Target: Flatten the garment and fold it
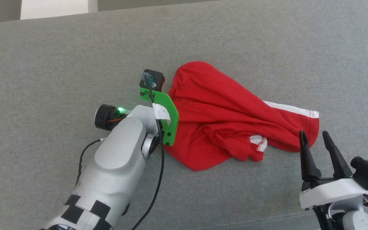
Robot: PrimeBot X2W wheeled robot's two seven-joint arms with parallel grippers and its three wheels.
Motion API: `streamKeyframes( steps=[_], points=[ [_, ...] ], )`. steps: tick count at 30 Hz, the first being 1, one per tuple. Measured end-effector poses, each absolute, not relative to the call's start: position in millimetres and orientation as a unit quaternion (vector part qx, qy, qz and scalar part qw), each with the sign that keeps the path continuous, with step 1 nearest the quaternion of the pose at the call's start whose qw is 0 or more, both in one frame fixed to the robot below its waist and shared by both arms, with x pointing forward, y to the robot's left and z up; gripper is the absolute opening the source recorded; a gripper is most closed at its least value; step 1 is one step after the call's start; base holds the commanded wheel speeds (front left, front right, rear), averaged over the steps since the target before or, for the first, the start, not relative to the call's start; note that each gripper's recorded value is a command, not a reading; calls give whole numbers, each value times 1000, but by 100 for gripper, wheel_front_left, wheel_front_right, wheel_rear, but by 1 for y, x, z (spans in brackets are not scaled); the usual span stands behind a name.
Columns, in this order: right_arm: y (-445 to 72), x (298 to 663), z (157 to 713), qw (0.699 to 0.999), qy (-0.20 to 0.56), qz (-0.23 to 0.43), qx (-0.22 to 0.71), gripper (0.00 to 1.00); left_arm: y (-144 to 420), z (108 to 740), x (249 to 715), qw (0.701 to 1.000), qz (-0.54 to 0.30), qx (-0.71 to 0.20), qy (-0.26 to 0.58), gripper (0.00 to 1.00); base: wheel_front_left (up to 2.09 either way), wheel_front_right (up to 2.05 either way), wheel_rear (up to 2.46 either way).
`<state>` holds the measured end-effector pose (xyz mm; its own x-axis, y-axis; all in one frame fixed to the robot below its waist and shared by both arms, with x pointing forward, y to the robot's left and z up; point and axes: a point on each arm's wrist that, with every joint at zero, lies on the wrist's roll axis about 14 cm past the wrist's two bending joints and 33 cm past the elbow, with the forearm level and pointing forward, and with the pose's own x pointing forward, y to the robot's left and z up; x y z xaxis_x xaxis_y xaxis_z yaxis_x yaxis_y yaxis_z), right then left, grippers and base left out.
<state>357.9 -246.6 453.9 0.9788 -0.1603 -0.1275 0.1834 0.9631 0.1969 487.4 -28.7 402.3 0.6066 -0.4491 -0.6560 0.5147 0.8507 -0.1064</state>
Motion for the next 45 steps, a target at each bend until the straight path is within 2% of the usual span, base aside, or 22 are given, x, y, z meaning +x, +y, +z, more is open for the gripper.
streamKeyframes(
  steps=[8, 15, 21, 28, 30, 35, 40, 45],
  points=[
    [-241, 363, 461, 990, 44, -77, 107, 100, -15, 436, 487, 927, -268, 18, 262, 0, 0, 0, 0],
    [-230, 368, 468, 992, 35, -56, 111, 100, 48, 415, 430, 931, -218, 2, 292, 0, 0, 0, 0],
    [-216, 374, 475, 993, 31, -32, 110, 100, 91, 400, 370, 919, -158, -31, 359, 0, 0, 0, 0],
    [-204, 375, 483, 993, 25, -13, 111, 100, 102, 375, 297, 874, -139, -70, 461, 0, 0, 0, 0],
    [-202, 375, 484, 994, 24, -8, 109, 100, 100, 380, 294, 877, -138, -88, 452, 100, 0, 0, 0],
    [-196, 377, 491, 994, 17, 3, 109, 100, 94, 407, 311, 905, -133, -137, 379, 100, 0, 0, 0],
    [-194, 376, 499, 994, 8, 6, 108, 100, 97, 454, 345, 939, -113, -207, 249, 100, 0, 0, 0],
    [-198, 375, 498, 994, 9, 2, 107, 100, 106, 475, 376, 959, -103, -188, 187, 100, 0, 0, 0]
  ],
)
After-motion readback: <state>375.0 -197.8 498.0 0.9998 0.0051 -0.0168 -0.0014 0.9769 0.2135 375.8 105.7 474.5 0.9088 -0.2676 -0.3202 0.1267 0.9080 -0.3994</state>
